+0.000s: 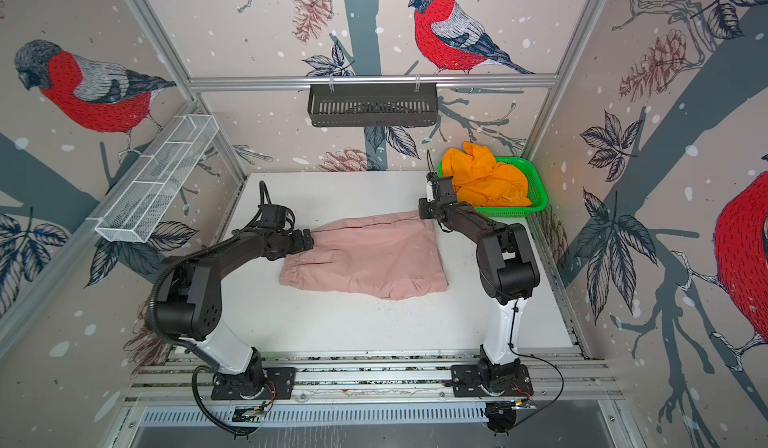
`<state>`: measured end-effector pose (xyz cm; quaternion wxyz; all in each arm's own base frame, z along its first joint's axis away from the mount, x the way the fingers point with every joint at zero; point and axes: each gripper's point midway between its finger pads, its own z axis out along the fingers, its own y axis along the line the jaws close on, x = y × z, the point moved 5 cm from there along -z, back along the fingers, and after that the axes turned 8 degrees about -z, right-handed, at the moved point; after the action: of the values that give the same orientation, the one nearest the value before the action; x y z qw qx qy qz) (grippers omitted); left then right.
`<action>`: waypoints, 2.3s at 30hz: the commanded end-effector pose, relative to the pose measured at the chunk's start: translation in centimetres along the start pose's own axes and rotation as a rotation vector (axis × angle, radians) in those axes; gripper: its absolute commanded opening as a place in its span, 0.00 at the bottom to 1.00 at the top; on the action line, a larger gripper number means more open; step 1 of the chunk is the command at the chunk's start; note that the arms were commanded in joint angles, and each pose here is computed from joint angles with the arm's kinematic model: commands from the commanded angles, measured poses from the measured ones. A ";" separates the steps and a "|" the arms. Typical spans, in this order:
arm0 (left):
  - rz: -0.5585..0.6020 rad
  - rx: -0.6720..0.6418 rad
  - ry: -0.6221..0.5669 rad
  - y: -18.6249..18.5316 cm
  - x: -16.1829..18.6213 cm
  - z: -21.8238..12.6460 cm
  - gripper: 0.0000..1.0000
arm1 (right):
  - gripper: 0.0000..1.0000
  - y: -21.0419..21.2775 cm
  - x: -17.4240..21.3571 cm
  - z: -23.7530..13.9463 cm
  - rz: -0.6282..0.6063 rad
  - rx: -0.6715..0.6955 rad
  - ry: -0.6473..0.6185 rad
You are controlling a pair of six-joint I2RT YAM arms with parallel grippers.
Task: Fold and stack the shorts
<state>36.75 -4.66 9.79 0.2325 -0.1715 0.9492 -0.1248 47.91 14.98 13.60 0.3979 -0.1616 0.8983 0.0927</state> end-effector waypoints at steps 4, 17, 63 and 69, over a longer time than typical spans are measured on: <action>0.005 0.055 -0.067 -2.2 -2.8 -4.3 0.98 | 0.62 -0.3 -2.2 -4.5 0.045 0.026 -0.041; -0.119 0.274 0.030 -3.4 3.6 -6.2 0.98 | 0.66 2.0 15.5 -14.3 0.381 -0.019 0.252; -0.043 0.242 0.070 -2.9 3.4 -5.8 0.98 | 0.48 6.9 8.8 -15.6 0.220 -0.110 -0.005; 0.022 0.351 -0.053 -5.7 -1.0 -4.6 0.98 | 0.31 10.6 12.1 -12.9 0.220 -0.232 0.056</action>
<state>34.65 -8.24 14.69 0.2378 -0.1510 0.9229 -0.2625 27.62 17.15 14.14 0.3357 -0.1133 0.9135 0.1998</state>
